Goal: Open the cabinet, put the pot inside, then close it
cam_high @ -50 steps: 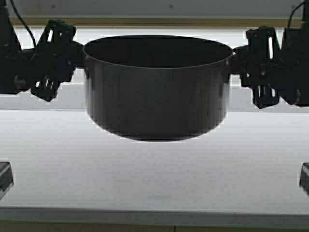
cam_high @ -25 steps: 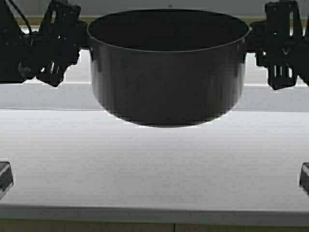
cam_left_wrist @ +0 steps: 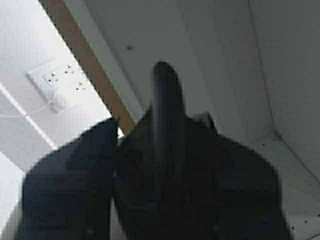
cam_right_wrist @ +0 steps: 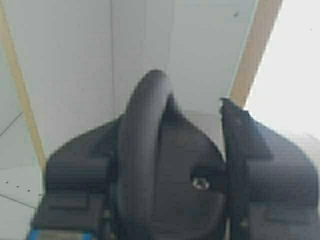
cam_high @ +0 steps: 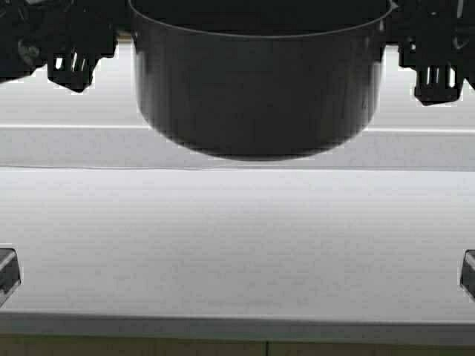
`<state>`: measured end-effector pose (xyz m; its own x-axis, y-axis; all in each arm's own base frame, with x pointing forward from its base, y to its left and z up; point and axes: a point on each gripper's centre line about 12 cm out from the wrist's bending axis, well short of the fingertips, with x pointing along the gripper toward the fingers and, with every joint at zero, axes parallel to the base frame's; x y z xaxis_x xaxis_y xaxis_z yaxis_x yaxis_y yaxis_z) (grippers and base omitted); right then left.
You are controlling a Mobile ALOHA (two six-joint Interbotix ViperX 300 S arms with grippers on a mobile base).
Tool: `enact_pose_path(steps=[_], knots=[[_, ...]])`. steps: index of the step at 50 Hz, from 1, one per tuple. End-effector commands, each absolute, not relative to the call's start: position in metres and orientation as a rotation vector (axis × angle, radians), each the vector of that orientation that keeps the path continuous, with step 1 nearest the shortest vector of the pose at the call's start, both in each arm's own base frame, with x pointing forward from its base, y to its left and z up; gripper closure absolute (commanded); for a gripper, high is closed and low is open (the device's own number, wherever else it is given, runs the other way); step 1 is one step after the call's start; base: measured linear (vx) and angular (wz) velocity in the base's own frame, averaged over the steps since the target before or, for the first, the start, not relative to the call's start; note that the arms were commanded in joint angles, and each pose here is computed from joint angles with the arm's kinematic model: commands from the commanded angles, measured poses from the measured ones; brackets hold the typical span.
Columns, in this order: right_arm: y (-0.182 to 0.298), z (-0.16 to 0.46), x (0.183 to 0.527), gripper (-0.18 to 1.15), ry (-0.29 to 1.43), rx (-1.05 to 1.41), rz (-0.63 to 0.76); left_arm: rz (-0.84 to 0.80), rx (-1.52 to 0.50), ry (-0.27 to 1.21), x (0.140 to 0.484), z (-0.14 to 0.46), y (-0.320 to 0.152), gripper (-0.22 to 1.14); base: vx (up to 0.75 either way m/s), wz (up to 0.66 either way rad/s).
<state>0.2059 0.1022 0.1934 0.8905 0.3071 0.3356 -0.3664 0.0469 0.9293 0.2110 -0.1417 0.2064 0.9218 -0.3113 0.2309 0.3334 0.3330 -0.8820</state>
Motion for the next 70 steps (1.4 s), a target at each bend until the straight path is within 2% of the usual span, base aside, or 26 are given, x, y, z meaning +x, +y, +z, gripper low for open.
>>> enact_pose_path(steps=[1, 19, 28, 51, 70], knots=[[0.123, 0.234, 0.201, 0.89, -0.099, 1.480, 0.673, -0.503, -1.147, -0.024, 0.204, 0.241, -0.157, 0.87, 0.00, 0.00], [0.134, 0.314, 0.210, 0.89, -0.039, 1.426, 0.660, -0.476, -1.100, 0.012, 0.216, 0.302, -0.167, 0.87, 0.00, 0.00], [0.136, 0.335, 0.219, 0.89, -0.079, 1.401, 0.631, -0.488, -1.093, 0.022, 0.229, 0.332, -0.178, 0.87, 0.00, 0.00], [0.138, 0.347, 0.243, 0.89, -0.098, 1.396, 0.557, -0.465, -1.097, 0.029, 0.248, 0.346, -0.181, 0.87, 0.01, 0.00], [0.147, 0.379, 0.277, 0.89, -0.056, 1.381, 0.522, -0.507, -1.134, 0.037, 0.275, 0.380, -0.213, 0.87, 0.16, 0.00]])
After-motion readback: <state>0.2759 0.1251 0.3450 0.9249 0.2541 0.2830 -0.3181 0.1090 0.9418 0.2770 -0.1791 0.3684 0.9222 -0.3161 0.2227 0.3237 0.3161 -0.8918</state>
